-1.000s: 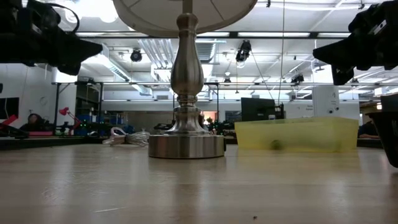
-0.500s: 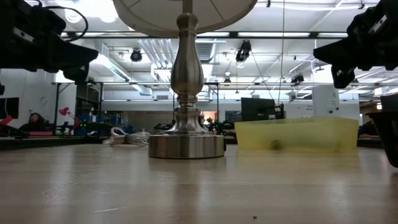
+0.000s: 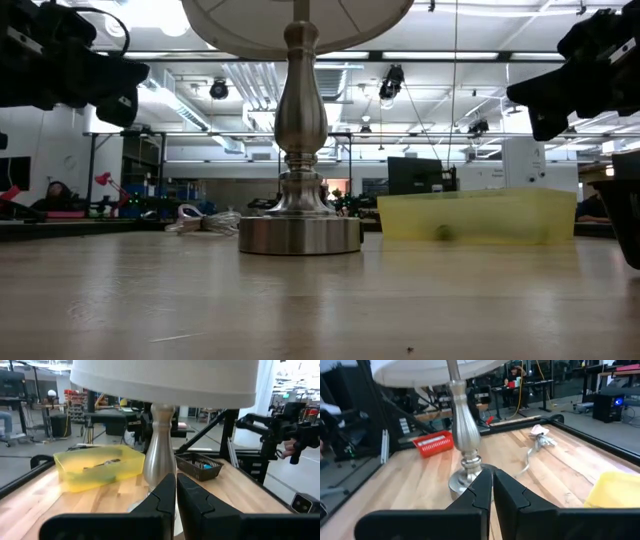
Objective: Pick and place items into bin
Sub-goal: Return to Home Position
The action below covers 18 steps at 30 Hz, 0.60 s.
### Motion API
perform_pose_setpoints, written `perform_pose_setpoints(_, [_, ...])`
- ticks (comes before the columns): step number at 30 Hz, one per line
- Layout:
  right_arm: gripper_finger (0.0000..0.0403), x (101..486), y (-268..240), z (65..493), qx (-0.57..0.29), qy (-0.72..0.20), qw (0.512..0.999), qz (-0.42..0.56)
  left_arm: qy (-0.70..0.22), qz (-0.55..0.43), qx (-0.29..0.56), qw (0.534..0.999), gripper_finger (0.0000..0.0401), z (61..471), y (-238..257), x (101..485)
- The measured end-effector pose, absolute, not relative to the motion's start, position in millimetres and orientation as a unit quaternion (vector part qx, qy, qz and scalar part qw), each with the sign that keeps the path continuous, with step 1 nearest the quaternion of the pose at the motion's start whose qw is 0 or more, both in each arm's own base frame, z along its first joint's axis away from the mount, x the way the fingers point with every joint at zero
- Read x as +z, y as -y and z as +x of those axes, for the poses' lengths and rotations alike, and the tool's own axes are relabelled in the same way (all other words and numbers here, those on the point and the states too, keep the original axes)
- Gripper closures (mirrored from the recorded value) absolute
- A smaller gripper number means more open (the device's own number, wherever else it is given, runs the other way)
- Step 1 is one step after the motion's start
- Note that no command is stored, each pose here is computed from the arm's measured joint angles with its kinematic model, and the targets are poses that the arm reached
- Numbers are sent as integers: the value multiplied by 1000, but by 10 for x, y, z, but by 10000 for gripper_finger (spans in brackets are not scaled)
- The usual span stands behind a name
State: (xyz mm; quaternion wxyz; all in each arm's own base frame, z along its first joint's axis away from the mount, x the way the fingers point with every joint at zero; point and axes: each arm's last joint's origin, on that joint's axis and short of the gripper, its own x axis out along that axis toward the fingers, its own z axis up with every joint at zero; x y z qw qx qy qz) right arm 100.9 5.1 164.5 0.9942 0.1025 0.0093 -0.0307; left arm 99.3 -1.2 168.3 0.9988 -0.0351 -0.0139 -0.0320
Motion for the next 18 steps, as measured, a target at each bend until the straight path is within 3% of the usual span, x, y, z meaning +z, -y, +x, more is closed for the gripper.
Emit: perform_pose_setpoints(18, [394,1638,-50,1016,-33,-14,993,114,2,-36,-26,999,401,1005,8,1661])
